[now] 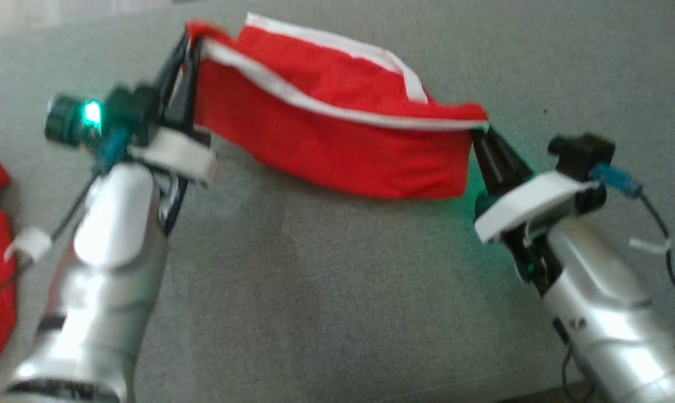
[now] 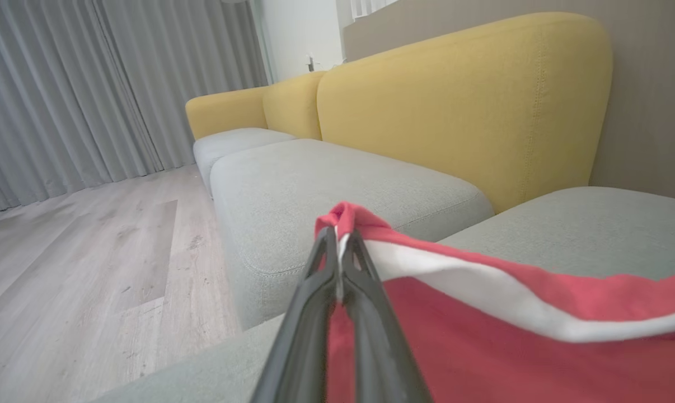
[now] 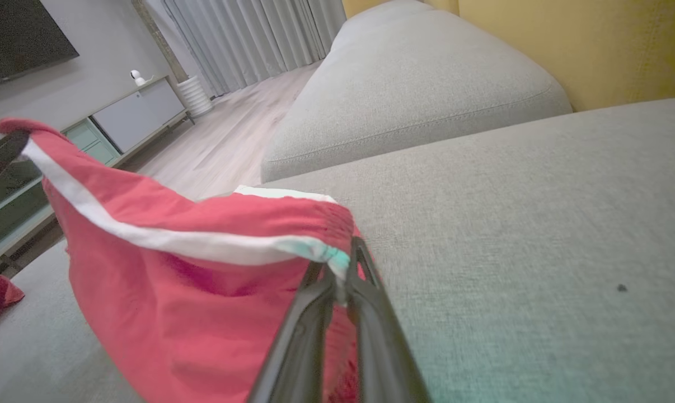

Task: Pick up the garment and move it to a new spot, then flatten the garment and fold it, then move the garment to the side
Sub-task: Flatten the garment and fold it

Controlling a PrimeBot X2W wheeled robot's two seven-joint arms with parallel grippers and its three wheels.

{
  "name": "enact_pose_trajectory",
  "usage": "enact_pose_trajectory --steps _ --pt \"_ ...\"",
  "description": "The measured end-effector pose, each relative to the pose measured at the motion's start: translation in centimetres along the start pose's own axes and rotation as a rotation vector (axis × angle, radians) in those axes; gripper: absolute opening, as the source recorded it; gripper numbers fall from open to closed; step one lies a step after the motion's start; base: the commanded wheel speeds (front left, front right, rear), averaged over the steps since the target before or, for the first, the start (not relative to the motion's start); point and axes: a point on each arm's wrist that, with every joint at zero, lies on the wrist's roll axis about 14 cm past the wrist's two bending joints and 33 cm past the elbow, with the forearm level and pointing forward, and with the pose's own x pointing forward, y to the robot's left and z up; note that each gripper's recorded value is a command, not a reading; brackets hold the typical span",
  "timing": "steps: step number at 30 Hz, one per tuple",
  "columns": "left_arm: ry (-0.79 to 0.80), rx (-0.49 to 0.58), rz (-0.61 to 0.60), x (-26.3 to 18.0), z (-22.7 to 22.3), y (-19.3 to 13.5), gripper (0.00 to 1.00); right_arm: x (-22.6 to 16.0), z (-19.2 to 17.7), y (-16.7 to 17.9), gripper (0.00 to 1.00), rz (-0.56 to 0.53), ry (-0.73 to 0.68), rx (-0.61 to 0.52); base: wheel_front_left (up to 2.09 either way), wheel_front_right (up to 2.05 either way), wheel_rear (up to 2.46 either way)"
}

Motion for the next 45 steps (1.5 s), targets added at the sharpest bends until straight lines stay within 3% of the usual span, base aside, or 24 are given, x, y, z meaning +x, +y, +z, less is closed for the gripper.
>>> enact_pose_trajectory --steps 13,25,26,27,28,34,37,41,45 --pt "0.111 0.06 -0.109 6.7 -4.6 -0.6 0.0 4.5 -0.7 -1.8 0.0 -0.028 0.039 0.098 0.0 0.0 0.0" --pt "0.22 0.072 -0.069 9.5 -8.8 0.7 0.0 4.7 -2.8 -4.1 0.0 -0.09 0.082 0.124 0.0 0.0 0.0" --pt "0.23 0.07 -0.072 9.5 -9.2 0.5 0.0 4.7 -2.9 -4.1 0.06 -0.09 0.081 0.125 0.0 0.0 0.0" --pt "0.254 0.067 -0.071 9.2 -10.0 0.4 0.19 4.7 -3.2 -3.9 0.82 -0.09 0.084 0.134 0.0 0.0 0.0" --pt "0.256 0.066 -0.069 9.2 -10.1 0.4 1.0 4.7 -3.3 -3.9 1.0 -0.091 0.087 0.136 0.0 0.0 0.0" --pt "0.244 0.064 -0.038 8.9 -9.2 1.0 1.0 4.8 -3.0 -3.9 1.0 -0.094 0.066 0.109 0.0 0.0 0.0" --pt "0.24 0.043 -0.023 8.2 -8.9 1.1 1.0 4.8 -1.0 -4.5 1.0 -0.107 0.006 0.074 0.0 0.0 0.0" --pt "0.246 -0.027 0.002 6.5 -9.4 0.6 1.0 4.3 3.3 -5.5 1.0 -0.138 -0.13 0.009 0.0 0.0 0.0" --pt "0.252 -0.118 0.033 4.7 -9.8 -0.1 1.0 2.0 3.0 -6.4 1.0 -0.2 -0.162 -0.019 0.0 0.0 0.0"
